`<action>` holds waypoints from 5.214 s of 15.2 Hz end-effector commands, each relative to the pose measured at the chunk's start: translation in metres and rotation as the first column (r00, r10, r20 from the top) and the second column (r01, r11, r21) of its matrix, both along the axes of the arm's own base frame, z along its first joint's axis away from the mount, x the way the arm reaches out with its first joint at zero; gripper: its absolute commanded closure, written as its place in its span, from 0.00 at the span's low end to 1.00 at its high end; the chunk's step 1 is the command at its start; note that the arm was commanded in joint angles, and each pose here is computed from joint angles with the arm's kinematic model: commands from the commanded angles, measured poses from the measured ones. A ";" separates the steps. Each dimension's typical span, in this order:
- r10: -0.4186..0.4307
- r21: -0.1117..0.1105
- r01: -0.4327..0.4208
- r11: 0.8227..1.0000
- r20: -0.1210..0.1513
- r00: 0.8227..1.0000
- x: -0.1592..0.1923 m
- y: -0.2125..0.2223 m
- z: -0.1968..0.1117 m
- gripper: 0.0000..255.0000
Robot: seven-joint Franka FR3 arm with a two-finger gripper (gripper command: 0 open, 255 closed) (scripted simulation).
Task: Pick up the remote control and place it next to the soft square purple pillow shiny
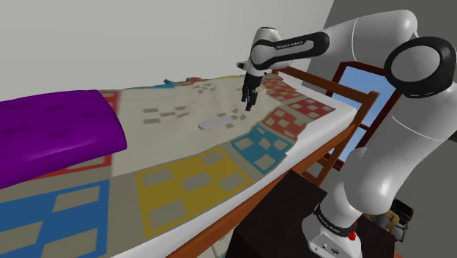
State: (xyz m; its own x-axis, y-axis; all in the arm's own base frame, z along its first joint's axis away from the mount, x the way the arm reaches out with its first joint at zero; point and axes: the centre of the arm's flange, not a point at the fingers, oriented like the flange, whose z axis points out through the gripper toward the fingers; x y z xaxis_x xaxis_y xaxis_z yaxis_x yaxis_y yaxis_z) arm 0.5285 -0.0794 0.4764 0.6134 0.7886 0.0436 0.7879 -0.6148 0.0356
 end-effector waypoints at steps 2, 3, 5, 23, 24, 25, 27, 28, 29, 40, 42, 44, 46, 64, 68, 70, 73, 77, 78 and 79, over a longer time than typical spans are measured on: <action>0.119 -0.010 -0.119 0.993 -0.009 0.993 0.034 0.005 -0.023 0.00; 0.157 -0.013 -0.157 0.988 -0.012 0.988 0.045 0.008 -0.031 0.00; 0.231 -0.019 -0.232 0.973 -0.019 0.973 0.065 0.015 -0.047 0.00; 0.483 -0.033 -0.484 0.874 -0.046 0.875 0.134 0.050 -0.146 0.00; 0.483 -0.033 -0.484 0.874 -0.046 0.875 0.134 0.050 -0.146 0.00; 0.483 -0.033 -0.484 0.874 -0.046 0.875 0.134 0.050 -0.146 0.00; 0.483 -0.033 -0.484 0.874 -0.046 0.875 0.134 0.050 -0.146 0.00; 0.483 -0.033 -0.484 0.874 -0.046 0.875 0.134 0.050 -0.146 0.00; 0.483 -0.033 -0.484 0.874 -0.046 0.875 0.134 0.050 -0.146 1.00; 0.483 -0.033 -0.484 0.874 -0.046 0.875 0.134 0.050 -0.135 1.00; 0.483 -0.033 -0.484 0.874 -0.046 0.875 0.134 0.050 -0.125 1.00; 0.483 -0.033 -0.484 0.874 -0.046 0.875 0.134 0.050 -0.114 1.00; 0.483 -0.033 -0.484 0.874 -0.046 0.875 0.134 0.050 -0.104 1.00; 0.483 -0.033 -0.484 0.874 -0.046 0.875 0.134 0.050 -0.009 1.00; 0.483 -0.033 -0.484 0.874 -0.046 0.875 0.134 0.050 0.012 1.00; 0.483 -0.033 -0.484 0.874 -0.046 0.875 0.134 0.050 0.023 1.00; 0.483 -0.033 -0.484 0.874 -0.046 0.875 0.134 0.050 0.039 1.00; 0.483 -0.033 -0.484 0.874 -0.046 0.875 0.134 0.050 0.060 1.00; 0.483 -0.033 -0.484 0.874 -0.046 0.875 0.134 0.050 0.065 1.00; 0.483 -0.033 -0.484 0.874 -0.046 0.875 0.134 0.050 0.070 1.00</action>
State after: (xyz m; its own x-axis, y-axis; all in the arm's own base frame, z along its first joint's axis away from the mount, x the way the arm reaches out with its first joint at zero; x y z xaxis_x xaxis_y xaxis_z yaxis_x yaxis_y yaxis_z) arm 0.6626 -0.0305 0.5411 0.1554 0.9878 -0.0107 0.9877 -0.1552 0.0197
